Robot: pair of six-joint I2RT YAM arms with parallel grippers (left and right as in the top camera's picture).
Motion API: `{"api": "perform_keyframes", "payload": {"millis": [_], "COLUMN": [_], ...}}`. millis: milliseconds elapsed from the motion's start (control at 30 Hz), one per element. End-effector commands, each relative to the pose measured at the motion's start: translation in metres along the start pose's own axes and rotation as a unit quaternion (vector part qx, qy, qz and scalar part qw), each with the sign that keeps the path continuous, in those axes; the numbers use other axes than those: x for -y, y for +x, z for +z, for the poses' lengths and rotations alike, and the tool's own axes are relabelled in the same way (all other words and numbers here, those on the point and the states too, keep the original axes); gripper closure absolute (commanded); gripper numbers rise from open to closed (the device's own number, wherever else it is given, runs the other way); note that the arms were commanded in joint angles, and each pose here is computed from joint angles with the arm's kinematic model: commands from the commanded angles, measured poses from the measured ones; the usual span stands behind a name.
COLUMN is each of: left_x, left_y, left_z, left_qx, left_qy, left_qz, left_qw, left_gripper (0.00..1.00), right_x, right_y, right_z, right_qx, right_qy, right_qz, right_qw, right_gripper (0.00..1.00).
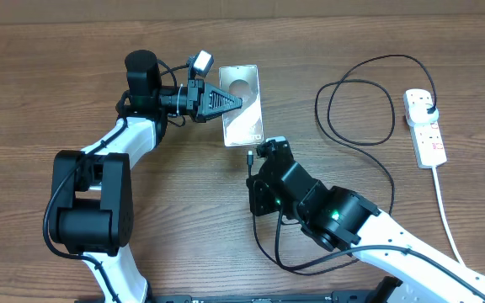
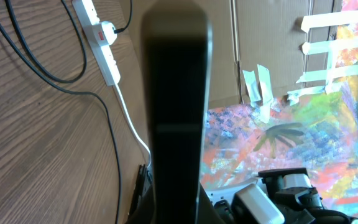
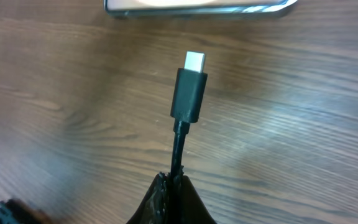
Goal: Plug charger to phone and switch on socket
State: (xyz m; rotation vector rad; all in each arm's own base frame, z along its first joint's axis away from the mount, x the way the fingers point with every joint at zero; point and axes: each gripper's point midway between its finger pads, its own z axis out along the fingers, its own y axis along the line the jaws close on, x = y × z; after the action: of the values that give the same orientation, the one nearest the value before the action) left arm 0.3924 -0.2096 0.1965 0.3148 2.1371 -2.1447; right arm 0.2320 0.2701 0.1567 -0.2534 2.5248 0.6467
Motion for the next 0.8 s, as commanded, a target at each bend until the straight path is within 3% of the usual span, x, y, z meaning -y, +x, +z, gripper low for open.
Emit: {"api": "perform_keyframes", "payload": {"millis": [0,767], "left_x": [0.009,0.009], "left_y": [0.002,0.002], "left_z": [0.0,0.0], "left_qx": [-0.012,-0.012], "left_qy": [0.006,0.007], "left_qz": [0.013,0.038], "left_qw": [1.0,0.999], "left_gripper": [0.96,0.96], "right_x": [-0.012,-0.013], "right_y": [0.003,-0.013], "right_z": [0.006,0.005], "right_qx": [-0.018,0.004], "right_qy": [-0.03,-0.017], "right_qz": [0.002,-0.016], "right_qw": [0.999,1.0], "right_gripper": [0.96,0.96]}}
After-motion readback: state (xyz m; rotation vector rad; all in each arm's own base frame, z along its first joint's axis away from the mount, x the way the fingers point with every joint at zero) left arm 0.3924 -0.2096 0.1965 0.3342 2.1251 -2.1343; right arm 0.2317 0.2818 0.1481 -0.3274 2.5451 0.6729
